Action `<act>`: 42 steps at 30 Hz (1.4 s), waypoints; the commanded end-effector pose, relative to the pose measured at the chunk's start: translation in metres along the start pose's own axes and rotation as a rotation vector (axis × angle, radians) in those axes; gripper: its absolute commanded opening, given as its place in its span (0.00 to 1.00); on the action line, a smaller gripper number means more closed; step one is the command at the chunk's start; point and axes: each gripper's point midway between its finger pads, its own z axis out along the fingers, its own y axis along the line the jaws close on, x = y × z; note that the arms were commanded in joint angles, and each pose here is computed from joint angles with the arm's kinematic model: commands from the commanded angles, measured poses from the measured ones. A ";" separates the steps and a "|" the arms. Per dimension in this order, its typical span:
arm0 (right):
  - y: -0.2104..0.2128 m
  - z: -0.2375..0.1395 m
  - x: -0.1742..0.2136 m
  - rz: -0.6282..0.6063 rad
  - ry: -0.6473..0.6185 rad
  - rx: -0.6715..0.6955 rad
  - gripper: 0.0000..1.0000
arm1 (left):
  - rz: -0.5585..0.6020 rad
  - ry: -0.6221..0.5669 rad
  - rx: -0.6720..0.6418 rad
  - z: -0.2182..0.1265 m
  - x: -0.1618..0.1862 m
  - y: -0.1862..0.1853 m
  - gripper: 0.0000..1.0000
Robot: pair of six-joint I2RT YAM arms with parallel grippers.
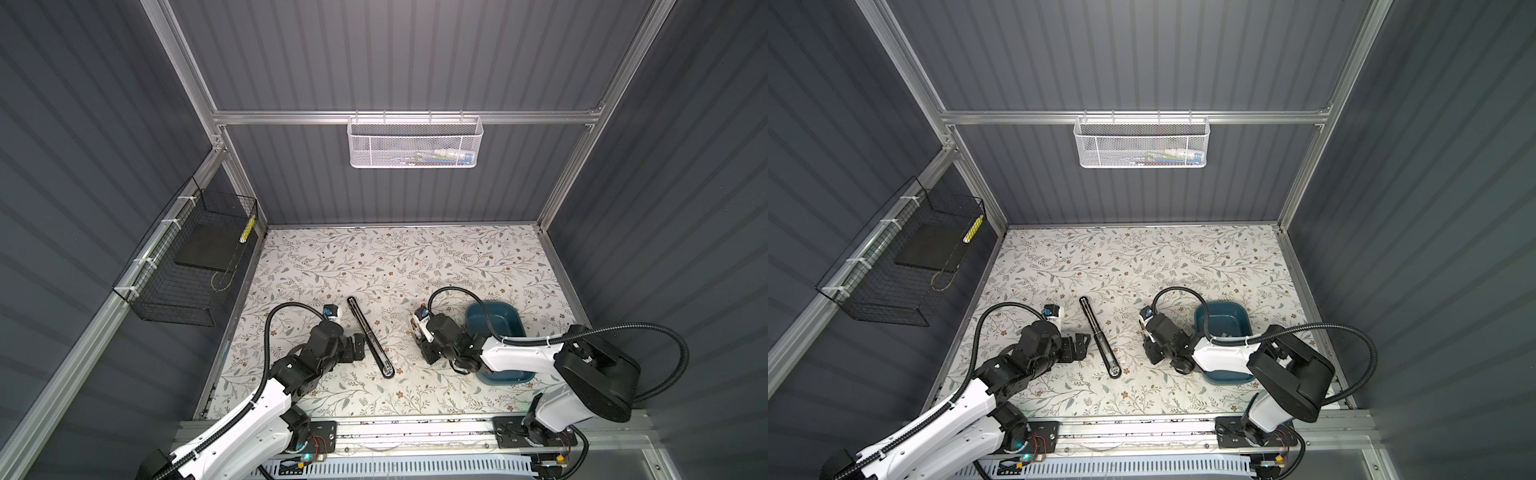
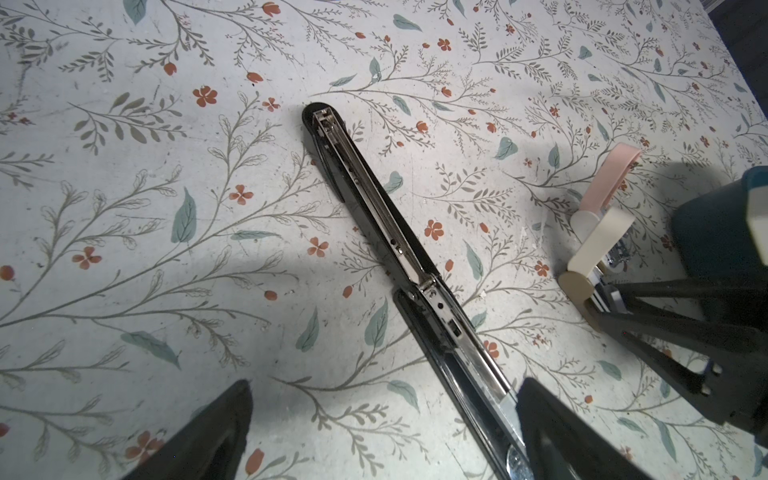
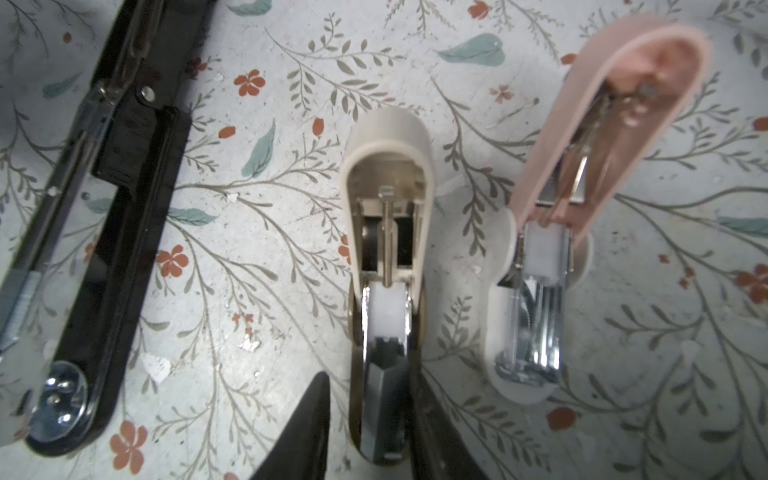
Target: Load the staples into the stapler
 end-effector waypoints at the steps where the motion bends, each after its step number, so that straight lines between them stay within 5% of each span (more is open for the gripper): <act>1: -0.004 0.001 0.008 -0.009 0.046 0.047 0.35 | 0.005 -0.008 0.021 -0.002 -0.001 -0.004 0.99; 19: -0.001 -0.027 -0.024 -0.008 -0.069 0.067 0.43 | 0.005 -0.010 0.024 -0.002 -0.001 -0.004 1.00; 32: -0.006 -0.021 -0.021 0.017 -0.041 0.106 0.21 | 0.005 -0.011 0.024 -0.002 -0.001 -0.004 1.00; 42: -0.008 -0.005 -0.014 0.008 0.007 0.136 0.14 | 0.005 -0.011 0.024 -0.002 -0.001 -0.004 1.00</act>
